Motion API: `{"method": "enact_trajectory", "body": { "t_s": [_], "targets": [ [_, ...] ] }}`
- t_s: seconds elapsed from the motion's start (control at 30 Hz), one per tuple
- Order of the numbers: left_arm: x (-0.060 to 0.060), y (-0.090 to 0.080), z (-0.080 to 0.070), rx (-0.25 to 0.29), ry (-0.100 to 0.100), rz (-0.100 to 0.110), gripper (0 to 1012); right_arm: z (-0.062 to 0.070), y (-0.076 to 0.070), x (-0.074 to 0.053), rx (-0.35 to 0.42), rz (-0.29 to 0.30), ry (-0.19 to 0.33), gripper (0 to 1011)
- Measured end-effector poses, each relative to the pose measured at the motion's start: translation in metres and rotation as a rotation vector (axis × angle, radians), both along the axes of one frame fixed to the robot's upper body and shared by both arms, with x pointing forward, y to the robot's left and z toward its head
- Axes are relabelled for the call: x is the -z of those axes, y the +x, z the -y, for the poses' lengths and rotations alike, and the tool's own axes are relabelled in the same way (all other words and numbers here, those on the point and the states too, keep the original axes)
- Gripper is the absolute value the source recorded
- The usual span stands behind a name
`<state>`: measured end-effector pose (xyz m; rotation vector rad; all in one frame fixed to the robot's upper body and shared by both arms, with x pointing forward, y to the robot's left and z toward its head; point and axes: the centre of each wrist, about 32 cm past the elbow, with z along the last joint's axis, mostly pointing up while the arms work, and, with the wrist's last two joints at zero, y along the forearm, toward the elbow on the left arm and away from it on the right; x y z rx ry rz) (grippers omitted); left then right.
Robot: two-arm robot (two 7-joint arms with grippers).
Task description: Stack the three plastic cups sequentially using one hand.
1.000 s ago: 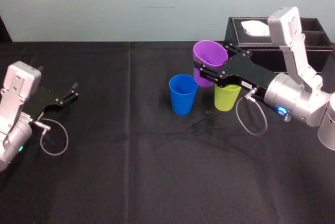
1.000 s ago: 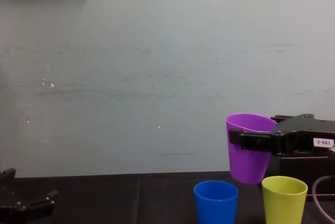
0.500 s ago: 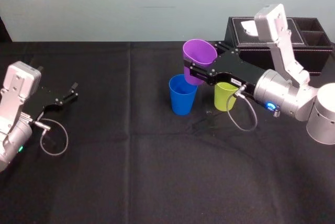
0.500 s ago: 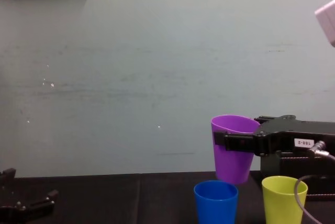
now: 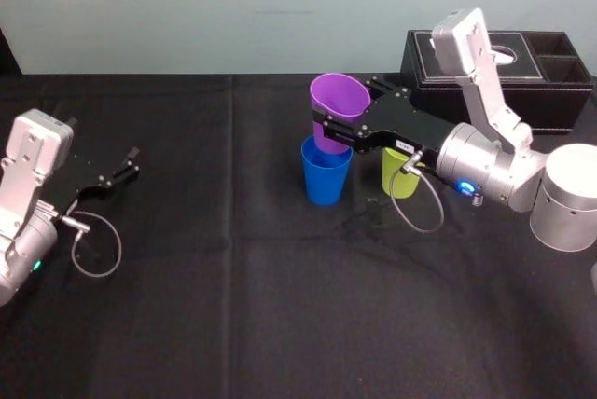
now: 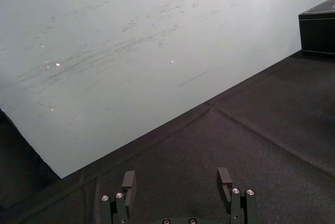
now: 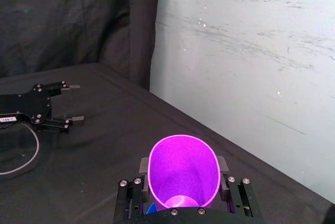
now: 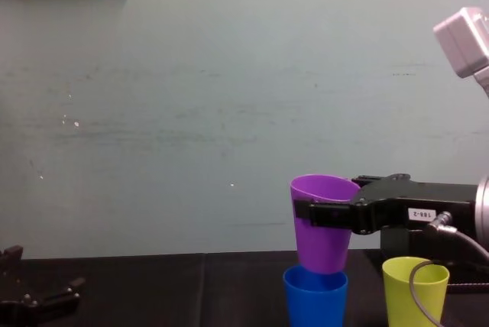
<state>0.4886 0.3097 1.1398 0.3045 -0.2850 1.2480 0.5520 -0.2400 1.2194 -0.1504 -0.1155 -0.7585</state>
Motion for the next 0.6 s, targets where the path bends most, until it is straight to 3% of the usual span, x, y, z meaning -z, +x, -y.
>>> {"method": "enact_trajectory", "body": {
  "t_s": [0.6],
  "targets": [
    [0.0, 0.0, 0.0, 0.0, 0.0, 0.0, 1012, -0.0052, 0.0055, 0.0046, -0.014, -0.009, 0.0, 726]
  ]
}}
